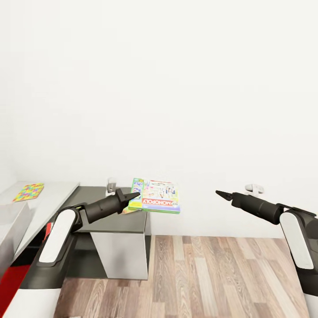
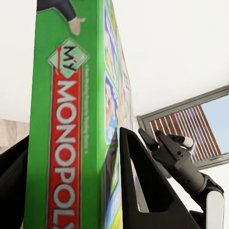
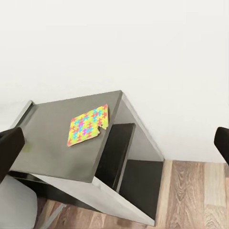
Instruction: Put all the toys in the child's room - the three board games (two on the bed and one on the table), the two jigsaw puzzles on the table, and the tennis ball on the table - inside the toy box on the table in the child's room.
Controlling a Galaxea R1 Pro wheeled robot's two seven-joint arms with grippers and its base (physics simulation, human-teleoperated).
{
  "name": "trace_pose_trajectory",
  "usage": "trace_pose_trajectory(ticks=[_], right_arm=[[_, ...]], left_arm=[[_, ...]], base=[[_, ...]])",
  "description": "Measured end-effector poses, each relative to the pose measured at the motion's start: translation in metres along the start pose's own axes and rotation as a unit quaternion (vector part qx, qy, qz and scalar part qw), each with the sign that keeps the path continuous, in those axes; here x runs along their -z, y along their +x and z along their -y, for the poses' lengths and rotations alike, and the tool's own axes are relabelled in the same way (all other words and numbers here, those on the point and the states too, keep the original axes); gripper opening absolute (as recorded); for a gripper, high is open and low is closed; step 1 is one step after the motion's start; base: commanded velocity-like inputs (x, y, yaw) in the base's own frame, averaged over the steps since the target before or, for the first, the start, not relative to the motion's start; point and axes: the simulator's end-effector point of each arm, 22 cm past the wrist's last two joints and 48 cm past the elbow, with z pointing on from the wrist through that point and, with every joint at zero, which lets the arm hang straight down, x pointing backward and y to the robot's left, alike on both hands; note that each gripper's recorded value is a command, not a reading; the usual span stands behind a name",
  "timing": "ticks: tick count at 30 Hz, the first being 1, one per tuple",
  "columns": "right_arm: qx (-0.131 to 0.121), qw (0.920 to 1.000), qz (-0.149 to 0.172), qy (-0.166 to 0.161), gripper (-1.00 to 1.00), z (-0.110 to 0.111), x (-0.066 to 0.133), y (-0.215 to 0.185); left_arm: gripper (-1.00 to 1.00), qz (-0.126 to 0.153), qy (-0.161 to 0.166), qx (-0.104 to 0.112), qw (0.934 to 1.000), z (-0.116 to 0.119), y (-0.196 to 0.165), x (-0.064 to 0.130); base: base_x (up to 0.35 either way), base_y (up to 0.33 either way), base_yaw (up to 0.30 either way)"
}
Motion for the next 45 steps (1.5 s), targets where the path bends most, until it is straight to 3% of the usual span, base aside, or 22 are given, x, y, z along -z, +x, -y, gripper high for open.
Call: trace_pose_trajectory(ticks=[45], right_arm=[[0.002, 1.0000, 0.004, -0.002, 1.00, -0.0037, 0.0035, -0.0042]], left_arm=[[-1.00, 0.002, 0.000, -0.003, 1.0000, 0.0038, -0.0007, 0.0015]], base=[[0.000, 0.000, 0.284]])
